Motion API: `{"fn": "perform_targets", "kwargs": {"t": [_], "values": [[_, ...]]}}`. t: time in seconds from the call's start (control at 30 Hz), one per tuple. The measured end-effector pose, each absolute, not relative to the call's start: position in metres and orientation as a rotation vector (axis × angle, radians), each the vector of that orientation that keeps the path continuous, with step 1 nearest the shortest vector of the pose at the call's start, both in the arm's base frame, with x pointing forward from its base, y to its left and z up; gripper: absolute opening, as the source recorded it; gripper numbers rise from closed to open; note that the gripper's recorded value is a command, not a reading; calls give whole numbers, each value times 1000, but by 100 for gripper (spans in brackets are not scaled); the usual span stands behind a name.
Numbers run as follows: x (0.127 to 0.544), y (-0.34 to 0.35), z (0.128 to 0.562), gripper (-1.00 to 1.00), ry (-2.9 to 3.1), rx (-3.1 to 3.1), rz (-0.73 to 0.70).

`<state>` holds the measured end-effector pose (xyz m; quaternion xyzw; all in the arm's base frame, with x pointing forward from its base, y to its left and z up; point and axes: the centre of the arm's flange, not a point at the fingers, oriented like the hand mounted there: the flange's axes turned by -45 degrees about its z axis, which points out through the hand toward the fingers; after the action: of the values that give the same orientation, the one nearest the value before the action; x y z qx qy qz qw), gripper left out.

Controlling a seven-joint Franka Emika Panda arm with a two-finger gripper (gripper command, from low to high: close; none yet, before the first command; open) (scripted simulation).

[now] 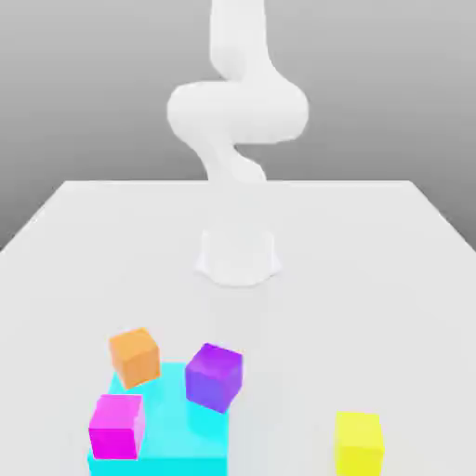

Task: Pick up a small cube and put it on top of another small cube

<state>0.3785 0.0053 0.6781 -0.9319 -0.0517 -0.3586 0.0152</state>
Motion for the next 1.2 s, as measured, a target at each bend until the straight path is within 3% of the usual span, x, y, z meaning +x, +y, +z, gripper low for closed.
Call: {"fn": "perform_targets", "kwargs": {"t": [0.23, 0.47, 0.97, 1.13, 1.17, 1.2], "values": [[452, 39, 571, 0, -657, -2869, -835], [491, 85, 452, 0, -1112, -2770, -579], [471, 150, 213, 0, -2040, -2374, -41], [468, 152, 146, 0, -2106, -2333, -2], [467, 152, 137, -100, -2106, -2333, -1], [467, 152, 137, -100, -2106, -2333, -1]]}}
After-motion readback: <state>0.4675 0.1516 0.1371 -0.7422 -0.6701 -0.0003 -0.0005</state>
